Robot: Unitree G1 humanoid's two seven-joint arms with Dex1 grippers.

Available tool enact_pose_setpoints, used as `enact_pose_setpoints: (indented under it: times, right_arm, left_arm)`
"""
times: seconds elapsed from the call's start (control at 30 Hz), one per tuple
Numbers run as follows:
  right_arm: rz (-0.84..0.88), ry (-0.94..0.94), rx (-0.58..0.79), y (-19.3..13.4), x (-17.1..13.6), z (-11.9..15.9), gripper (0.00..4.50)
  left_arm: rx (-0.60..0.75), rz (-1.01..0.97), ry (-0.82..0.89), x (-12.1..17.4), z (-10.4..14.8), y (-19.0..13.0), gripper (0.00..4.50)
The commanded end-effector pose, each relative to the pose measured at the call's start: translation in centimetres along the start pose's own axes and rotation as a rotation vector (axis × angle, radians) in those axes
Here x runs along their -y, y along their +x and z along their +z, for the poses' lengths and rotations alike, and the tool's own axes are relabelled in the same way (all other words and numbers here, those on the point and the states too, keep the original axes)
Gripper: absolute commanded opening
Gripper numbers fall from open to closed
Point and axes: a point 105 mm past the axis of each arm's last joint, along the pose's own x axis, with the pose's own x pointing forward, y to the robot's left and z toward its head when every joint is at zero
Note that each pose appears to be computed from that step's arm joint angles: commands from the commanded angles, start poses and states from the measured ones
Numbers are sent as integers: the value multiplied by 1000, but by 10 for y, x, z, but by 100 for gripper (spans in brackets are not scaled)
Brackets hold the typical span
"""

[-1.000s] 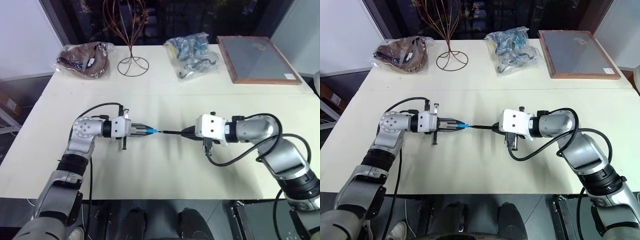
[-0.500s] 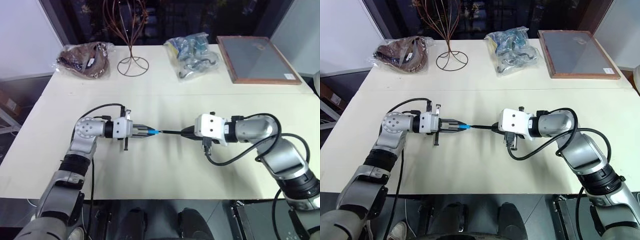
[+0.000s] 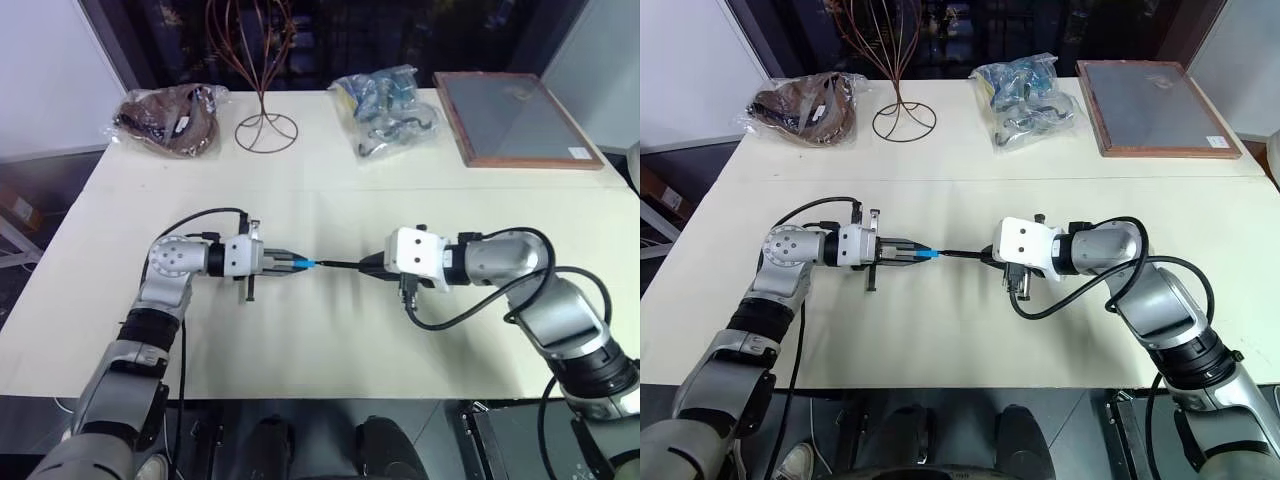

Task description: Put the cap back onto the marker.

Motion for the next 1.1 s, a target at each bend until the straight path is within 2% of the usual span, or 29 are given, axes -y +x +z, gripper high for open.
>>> enact_pose_setpoints:
  times: [0.03, 0.63, 0.9, 1.1]
  right_arm:
    - [38, -80, 88, 4, -9, 29, 7]
    - [57, -92, 103, 6, -13, 36, 7]
    - [95, -208, 98, 6, -19, 40, 7]
    - [124, -267, 100, 5, -24, 40, 7]
  left_arm:
    - [27, 2, 62, -9, 12, 5, 0]
    - [37, 1, 77, -10, 14, 8, 0]
    - [74, 13, 3, -12, 19, 8, 0]
    - [84, -3, 16, -11, 23, 9, 0]
